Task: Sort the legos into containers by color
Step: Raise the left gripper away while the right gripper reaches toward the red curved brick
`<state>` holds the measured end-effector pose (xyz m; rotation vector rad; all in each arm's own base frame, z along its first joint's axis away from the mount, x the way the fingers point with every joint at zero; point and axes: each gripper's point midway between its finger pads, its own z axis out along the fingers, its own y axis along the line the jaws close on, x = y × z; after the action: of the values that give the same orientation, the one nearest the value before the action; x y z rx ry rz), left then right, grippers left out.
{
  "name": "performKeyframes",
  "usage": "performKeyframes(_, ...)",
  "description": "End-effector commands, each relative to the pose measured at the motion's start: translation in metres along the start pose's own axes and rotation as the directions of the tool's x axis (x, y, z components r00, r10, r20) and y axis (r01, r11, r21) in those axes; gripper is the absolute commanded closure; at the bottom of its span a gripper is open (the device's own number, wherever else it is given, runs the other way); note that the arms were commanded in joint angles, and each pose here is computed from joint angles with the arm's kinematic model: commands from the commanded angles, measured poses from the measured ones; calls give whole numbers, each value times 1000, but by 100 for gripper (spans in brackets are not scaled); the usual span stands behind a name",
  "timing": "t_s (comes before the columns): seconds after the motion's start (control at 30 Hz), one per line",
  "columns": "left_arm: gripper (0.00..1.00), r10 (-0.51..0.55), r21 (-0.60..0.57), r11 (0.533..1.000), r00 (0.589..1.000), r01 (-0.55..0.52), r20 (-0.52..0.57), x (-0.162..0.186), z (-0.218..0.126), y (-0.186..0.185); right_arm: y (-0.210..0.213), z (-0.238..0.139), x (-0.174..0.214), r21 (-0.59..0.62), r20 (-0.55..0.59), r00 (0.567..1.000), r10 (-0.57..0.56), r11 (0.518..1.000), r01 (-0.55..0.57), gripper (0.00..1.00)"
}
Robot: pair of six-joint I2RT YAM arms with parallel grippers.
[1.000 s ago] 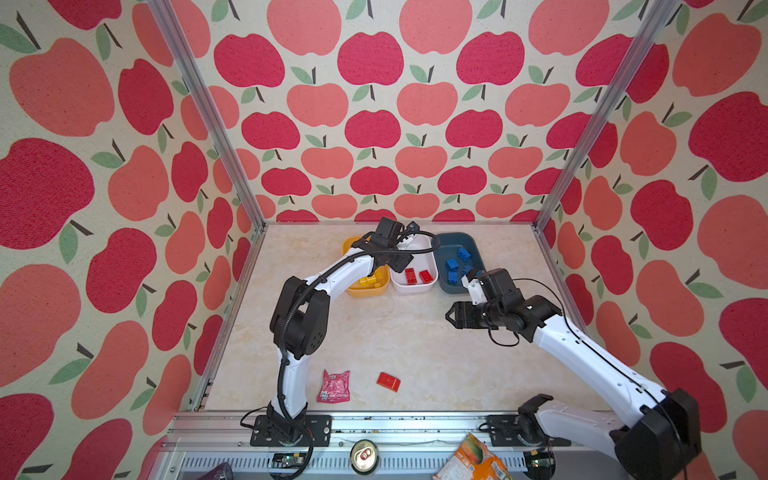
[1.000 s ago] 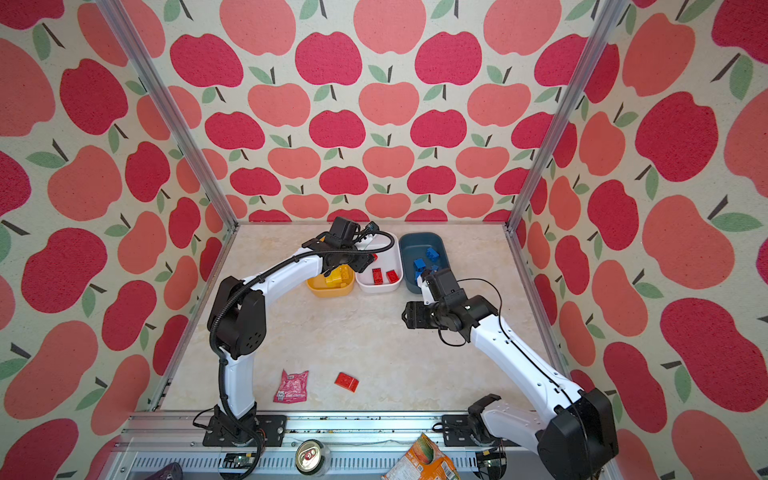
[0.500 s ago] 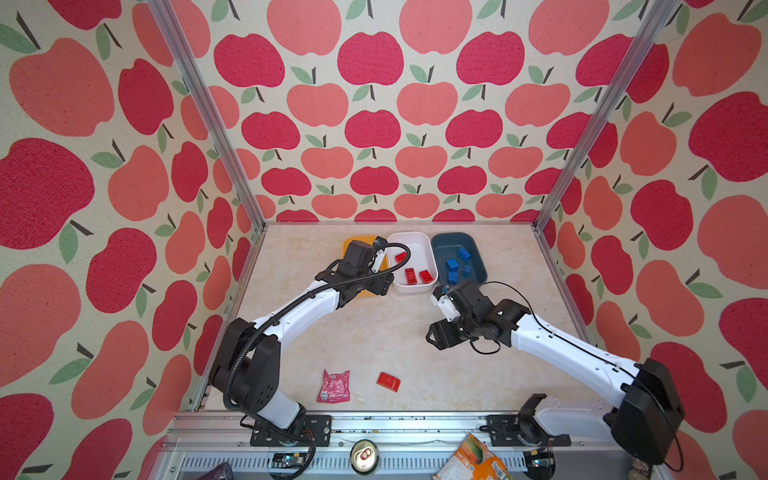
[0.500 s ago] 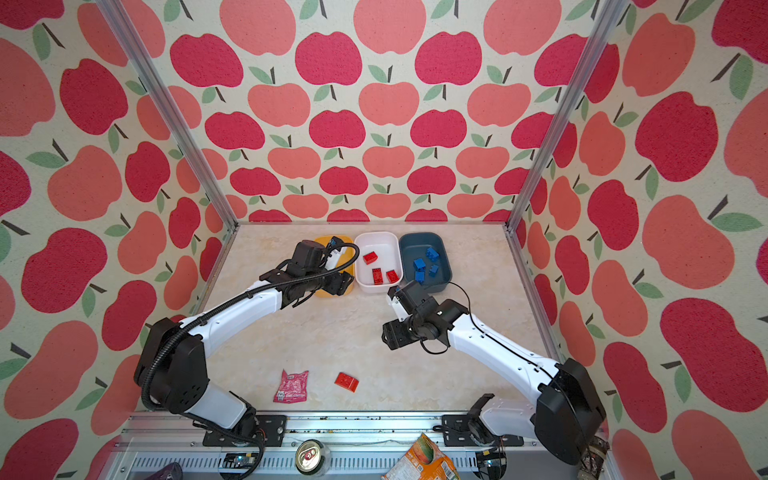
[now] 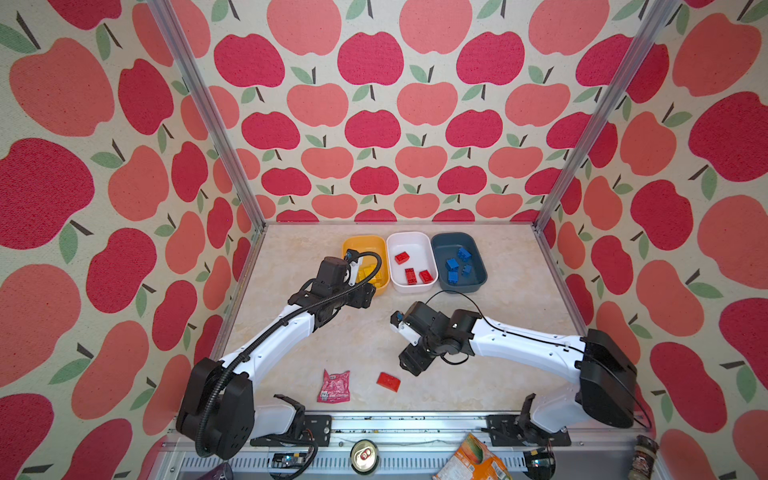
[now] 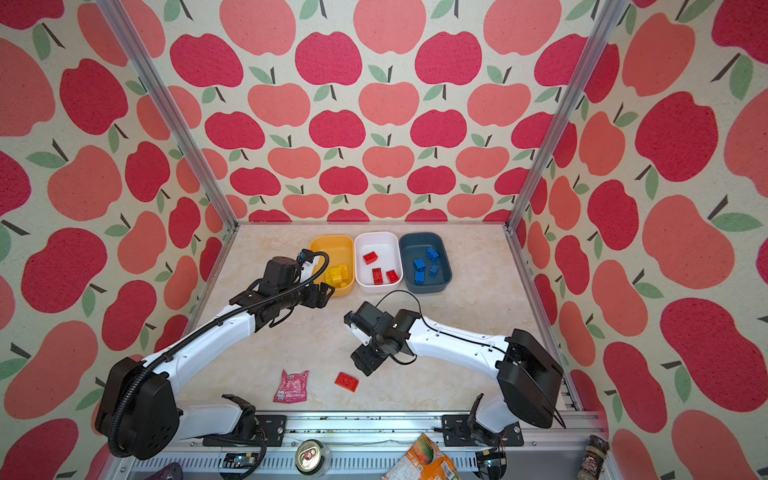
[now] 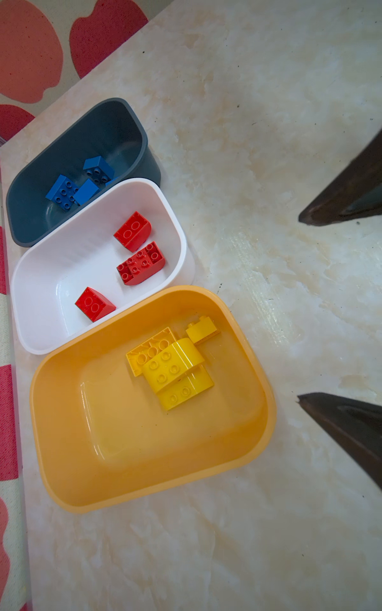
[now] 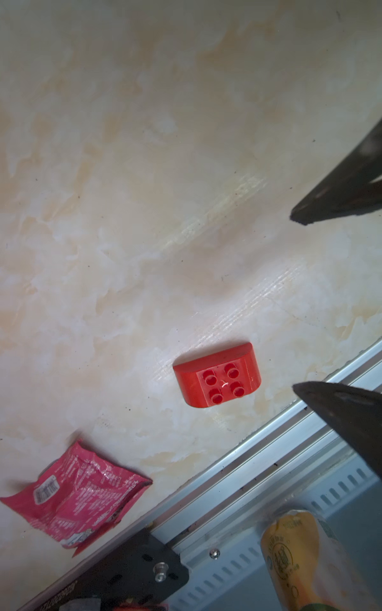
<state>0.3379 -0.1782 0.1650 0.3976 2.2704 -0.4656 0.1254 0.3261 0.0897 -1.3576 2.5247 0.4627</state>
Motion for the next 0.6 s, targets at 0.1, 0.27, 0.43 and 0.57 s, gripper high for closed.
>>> performKeyframes(0.1, 17, -65, 22, 998, 998, 65, 15, 6, -11, 5, 28, 20, -1, 12, -67, 985, -157, 987, 158, 22)
performKeyframes(0.27, 16, -98, 21, 995, 995, 97, 23, 12, -17, 12, 43, 36, 4, 0, -122, 967, -224, 974, 226, 22)
performKeyframes(0.43, 16, -110, 15, 994, 993, 109, 36, 14, -23, 16, 50, 47, 5, 2, -150, 955, -256, 966, 259, 22)
performKeyframes(0.57, 16, -113, 13, 994, 993, 113, 40, 13, -24, 17, 51, 54, 3, 11, -173, 946, -274, 960, 280, 23)
